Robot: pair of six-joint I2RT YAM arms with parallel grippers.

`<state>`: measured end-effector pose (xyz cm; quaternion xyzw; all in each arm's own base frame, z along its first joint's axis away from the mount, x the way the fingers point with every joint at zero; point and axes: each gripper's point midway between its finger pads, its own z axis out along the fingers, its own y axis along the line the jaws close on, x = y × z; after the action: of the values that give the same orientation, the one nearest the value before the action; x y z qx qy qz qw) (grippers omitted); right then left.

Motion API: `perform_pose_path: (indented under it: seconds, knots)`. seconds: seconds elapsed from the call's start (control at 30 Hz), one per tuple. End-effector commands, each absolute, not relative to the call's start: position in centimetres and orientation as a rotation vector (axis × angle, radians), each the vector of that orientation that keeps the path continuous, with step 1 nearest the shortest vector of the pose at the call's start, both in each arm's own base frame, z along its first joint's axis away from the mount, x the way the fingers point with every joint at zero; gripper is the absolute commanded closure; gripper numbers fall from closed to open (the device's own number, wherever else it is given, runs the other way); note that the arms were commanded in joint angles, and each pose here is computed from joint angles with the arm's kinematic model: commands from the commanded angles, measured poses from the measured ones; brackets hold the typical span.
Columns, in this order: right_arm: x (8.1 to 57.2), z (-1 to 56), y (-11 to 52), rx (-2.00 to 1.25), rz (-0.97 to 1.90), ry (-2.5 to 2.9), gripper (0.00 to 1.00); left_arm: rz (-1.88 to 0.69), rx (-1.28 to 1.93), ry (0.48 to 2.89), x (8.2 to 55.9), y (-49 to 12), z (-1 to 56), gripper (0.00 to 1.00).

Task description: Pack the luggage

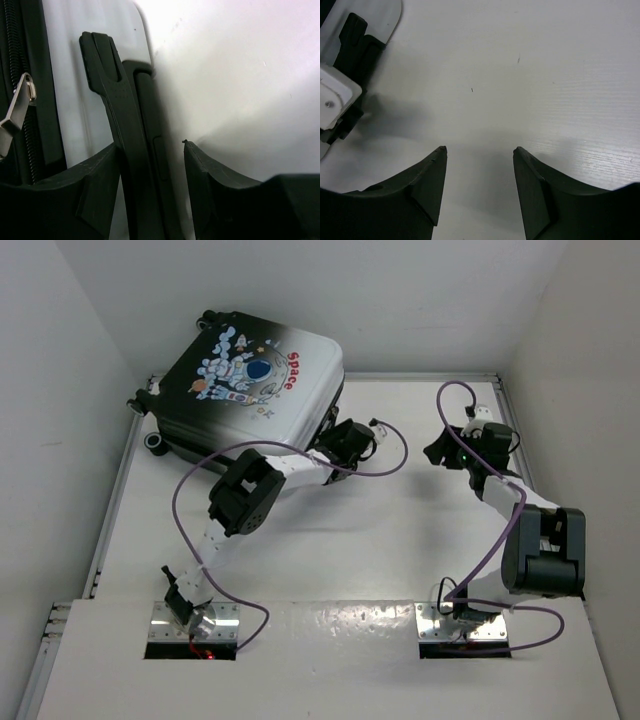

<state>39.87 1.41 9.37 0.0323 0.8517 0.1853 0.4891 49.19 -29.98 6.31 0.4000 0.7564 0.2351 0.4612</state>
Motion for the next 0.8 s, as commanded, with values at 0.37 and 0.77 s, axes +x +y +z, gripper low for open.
perform_pose_path:
  seconds: [0.37, 0.77]
  knots:
    - [40.3, 11.3, 1.7, 0.056, 0.459, 2.001, 0.45, 0.583, 1.081, 2.067, 51.1, -26.5, 0.8, 0.63]
    - [41.2, 12.2, 2.2, 0.049, 0.473, 1.989, 0.45, 0.630, 1.068, 2.174, 49.7, -25.2, -1.6, 0.75]
